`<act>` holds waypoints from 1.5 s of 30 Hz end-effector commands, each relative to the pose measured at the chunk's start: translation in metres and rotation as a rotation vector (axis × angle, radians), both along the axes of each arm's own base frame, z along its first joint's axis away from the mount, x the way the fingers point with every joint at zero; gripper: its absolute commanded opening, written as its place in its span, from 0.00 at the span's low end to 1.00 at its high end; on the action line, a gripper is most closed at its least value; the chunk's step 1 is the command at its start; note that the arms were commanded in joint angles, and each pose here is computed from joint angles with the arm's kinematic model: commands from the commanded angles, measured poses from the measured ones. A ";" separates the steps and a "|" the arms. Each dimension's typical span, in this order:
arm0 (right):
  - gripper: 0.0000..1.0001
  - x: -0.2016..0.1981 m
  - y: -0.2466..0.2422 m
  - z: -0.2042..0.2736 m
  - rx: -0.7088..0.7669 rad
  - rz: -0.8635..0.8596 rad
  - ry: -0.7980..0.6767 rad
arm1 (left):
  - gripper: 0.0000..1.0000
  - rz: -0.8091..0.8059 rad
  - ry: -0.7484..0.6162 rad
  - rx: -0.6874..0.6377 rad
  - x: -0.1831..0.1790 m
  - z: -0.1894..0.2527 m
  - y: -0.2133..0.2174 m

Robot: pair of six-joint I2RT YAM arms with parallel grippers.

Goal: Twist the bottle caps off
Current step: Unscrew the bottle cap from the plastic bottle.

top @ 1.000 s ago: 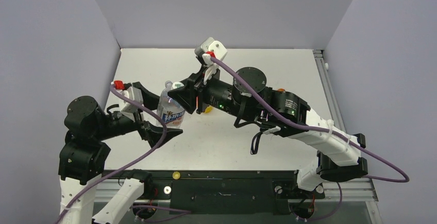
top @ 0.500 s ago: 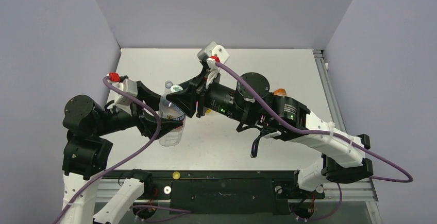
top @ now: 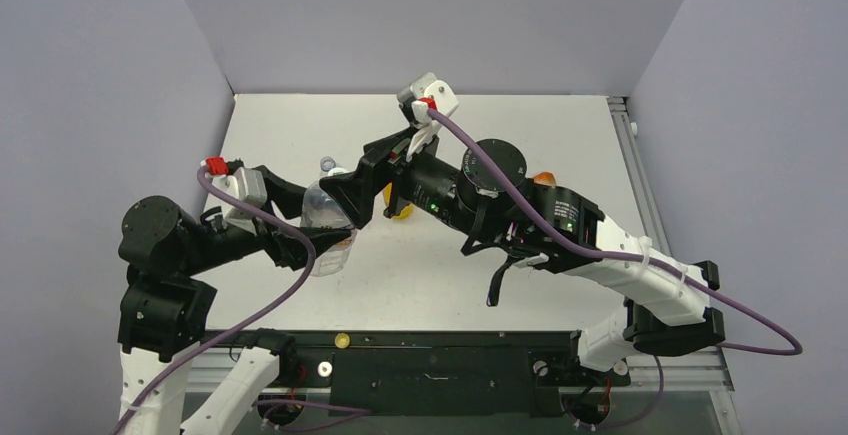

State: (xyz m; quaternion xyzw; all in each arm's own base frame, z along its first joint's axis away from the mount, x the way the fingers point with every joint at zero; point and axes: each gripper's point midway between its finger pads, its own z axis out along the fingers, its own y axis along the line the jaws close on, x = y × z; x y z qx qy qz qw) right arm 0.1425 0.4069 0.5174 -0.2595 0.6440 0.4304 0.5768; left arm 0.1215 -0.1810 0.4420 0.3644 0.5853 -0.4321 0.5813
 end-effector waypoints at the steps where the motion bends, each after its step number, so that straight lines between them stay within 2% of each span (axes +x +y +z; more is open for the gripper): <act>1: 0.78 0.009 -0.011 0.023 0.061 -0.081 0.026 | 0.11 0.080 -0.076 0.049 0.011 -0.009 0.008; 7: 0.72 0.010 0.001 0.017 0.030 -0.076 0.041 | 0.09 0.089 -0.093 0.080 0.012 -0.014 0.010; 16: 0.42 0.011 -0.003 0.018 0.036 -0.086 0.038 | 0.03 0.122 -0.090 0.087 0.021 -0.018 0.012; 18: 0.39 0.012 -0.008 0.020 0.045 -0.096 0.040 | 0.02 0.137 -0.093 0.088 0.023 -0.018 0.014; 21: 0.41 0.013 -0.013 0.020 0.061 -0.104 0.050 | 0.00 0.165 -0.106 0.089 0.027 -0.019 0.017; 25: 0.57 0.012 -0.010 0.020 0.070 -0.098 0.064 | 0.00 0.198 -0.118 0.092 0.030 -0.018 0.020; 31: 0.61 0.007 0.004 0.013 0.049 -0.053 0.084 | 0.00 0.215 -0.117 0.099 0.032 -0.019 0.022; 40: 0.57 0.004 0.020 0.002 0.032 -0.021 0.111 | 0.00 0.217 -0.112 0.079 0.032 -0.015 0.022; 45: 0.47 0.005 0.027 -0.003 0.018 -0.014 0.114 | 0.00 0.207 -0.106 0.056 0.028 -0.008 0.020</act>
